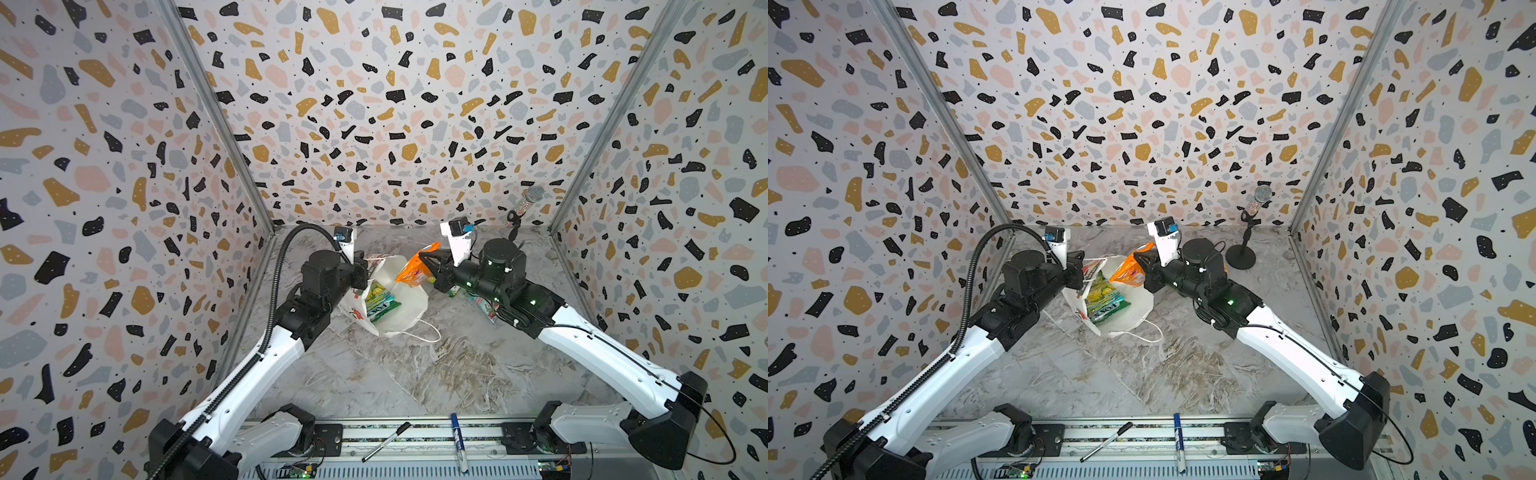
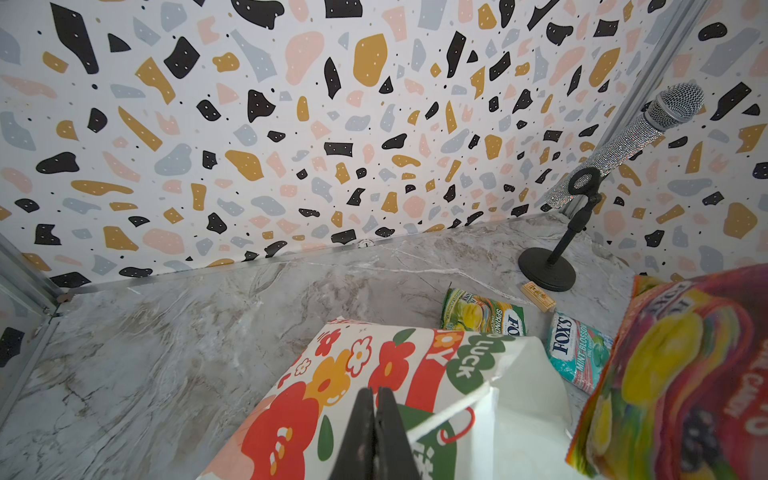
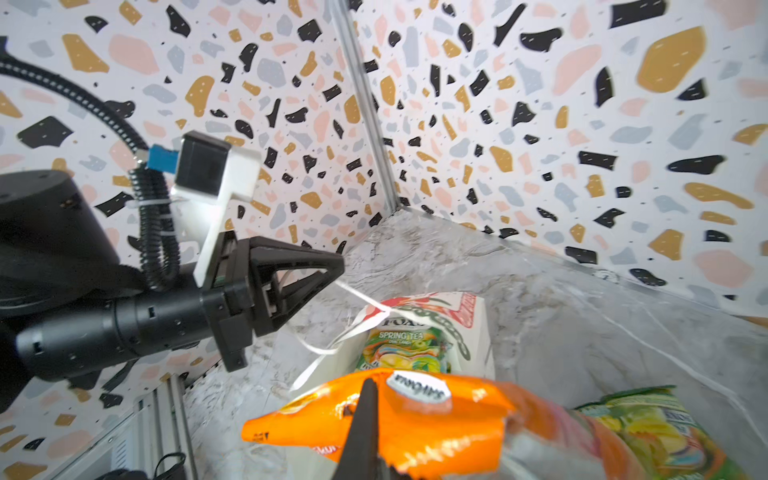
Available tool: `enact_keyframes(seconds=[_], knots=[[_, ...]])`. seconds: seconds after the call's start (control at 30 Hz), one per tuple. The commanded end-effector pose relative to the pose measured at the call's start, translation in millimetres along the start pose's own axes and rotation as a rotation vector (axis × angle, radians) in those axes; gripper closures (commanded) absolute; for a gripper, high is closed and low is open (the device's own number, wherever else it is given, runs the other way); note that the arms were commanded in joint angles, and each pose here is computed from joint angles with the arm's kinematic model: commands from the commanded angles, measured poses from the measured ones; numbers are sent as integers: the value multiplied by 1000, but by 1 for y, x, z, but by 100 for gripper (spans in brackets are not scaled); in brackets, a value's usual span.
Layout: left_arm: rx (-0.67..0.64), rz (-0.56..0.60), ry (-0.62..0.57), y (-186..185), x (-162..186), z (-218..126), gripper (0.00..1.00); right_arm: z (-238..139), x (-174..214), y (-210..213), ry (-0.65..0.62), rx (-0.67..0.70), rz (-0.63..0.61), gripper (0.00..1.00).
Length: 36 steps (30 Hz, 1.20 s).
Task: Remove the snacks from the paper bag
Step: 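Pull the orange packet out of the bag with the right gripper, then lower the orange packet onto the table nearer the robot and release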
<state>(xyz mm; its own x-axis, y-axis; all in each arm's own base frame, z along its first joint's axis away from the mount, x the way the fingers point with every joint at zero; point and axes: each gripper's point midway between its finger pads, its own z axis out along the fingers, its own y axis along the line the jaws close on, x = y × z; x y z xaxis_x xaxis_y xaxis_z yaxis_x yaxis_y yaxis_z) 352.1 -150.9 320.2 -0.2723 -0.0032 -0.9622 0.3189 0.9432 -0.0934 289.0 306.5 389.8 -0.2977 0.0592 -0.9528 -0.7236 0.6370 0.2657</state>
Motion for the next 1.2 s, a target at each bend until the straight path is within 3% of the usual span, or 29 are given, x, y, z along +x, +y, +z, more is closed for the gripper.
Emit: enact_keyframes(seconds=[0.0, 0.37, 0.57, 1.17], knots=[[-13, 1, -58, 3, -14, -7, 100, -24, -28, -15, -80, 71, 16, 100], [-7, 3, -61, 2, -15, -8, 100, -60, 23, -101, 26, 290, 111, 100], [-12, 3, -60, 2, -14, -8, 100, -64, 67, -126, 121, 324, 156, 100], [-23, 11, -56, 4, -14, -8, 100, -35, 174, -109, 342, 34, 279, 100]])
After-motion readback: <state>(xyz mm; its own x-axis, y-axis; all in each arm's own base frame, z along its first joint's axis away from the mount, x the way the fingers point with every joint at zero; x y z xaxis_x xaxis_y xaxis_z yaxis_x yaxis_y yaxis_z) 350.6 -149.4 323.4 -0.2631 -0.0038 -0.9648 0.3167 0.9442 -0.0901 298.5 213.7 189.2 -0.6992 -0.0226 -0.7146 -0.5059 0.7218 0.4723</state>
